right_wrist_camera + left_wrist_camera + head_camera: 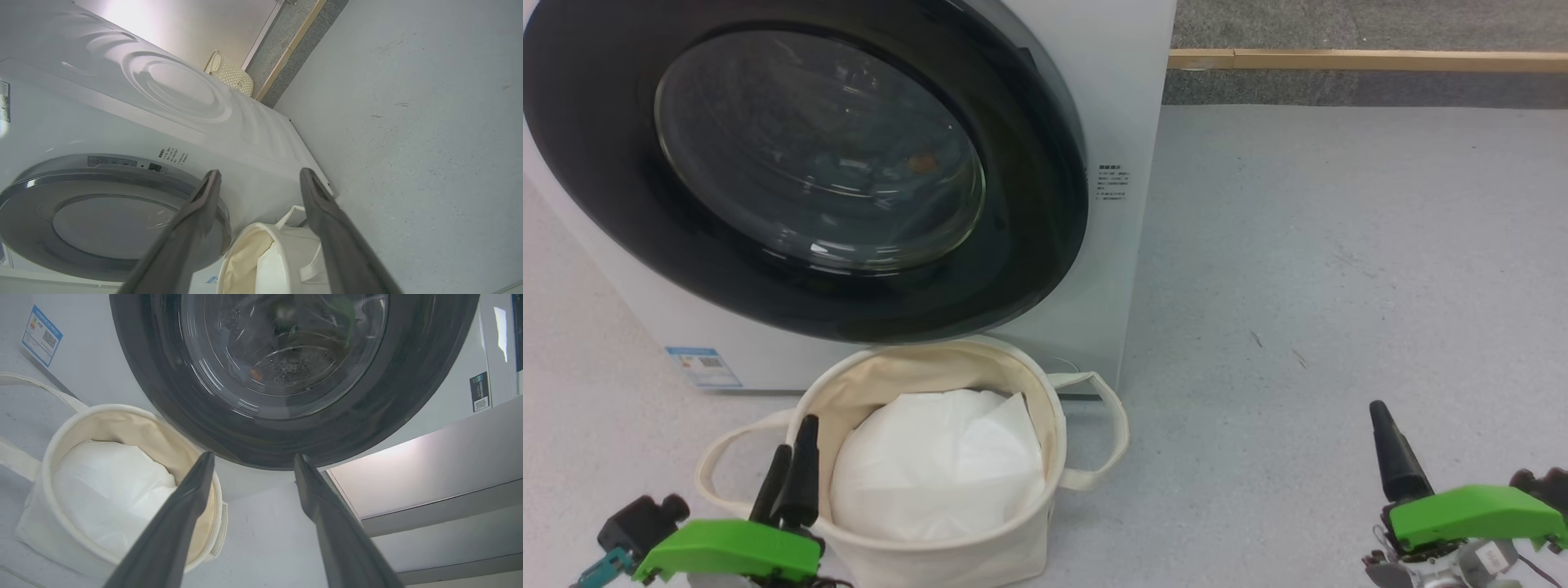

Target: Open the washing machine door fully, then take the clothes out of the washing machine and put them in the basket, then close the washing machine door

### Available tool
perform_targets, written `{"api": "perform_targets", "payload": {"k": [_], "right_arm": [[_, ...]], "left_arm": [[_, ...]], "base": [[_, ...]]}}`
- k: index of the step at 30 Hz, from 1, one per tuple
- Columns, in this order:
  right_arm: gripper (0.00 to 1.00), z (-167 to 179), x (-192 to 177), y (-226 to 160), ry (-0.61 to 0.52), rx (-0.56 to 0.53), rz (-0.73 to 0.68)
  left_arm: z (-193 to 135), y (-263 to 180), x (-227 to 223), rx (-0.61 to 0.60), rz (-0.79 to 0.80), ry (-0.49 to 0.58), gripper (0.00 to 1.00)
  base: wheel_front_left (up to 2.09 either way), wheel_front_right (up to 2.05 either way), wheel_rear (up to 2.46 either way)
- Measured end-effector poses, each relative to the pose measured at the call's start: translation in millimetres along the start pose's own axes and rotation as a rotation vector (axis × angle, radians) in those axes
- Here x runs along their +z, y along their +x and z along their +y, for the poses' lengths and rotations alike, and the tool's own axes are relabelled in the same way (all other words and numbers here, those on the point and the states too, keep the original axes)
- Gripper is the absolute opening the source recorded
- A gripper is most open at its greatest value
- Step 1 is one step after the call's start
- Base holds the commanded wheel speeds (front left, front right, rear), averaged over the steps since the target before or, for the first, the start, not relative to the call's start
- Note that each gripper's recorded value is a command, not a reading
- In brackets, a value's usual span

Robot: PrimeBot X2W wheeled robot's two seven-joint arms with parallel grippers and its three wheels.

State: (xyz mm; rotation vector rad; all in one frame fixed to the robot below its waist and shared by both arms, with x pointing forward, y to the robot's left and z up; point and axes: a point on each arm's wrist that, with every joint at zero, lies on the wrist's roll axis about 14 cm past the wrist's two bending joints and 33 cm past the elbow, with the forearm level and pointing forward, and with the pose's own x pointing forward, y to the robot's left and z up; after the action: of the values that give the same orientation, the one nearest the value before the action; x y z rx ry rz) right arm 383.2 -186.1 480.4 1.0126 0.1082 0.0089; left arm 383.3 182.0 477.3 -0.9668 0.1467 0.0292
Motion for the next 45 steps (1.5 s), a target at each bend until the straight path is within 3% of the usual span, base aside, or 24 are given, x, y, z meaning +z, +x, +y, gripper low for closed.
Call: {"api": "perform_targets", "payload": {"k": [6, 45], "right_arm": [[1.0, 6, -4, 4, -0.117, 0.023, 0.022], [1.0, 46, -9, 11, -0.555, 0.197, 0.023]], "left_arm": [[-4, 0, 1, -0.017, -0.003, 0.154, 1.0], [-39, -1, 28, -0.133, -0.148, 0.67, 1.0]], "base": [[0.0, 0.0, 0.0], [0.0, 0.0, 0.0]]}}
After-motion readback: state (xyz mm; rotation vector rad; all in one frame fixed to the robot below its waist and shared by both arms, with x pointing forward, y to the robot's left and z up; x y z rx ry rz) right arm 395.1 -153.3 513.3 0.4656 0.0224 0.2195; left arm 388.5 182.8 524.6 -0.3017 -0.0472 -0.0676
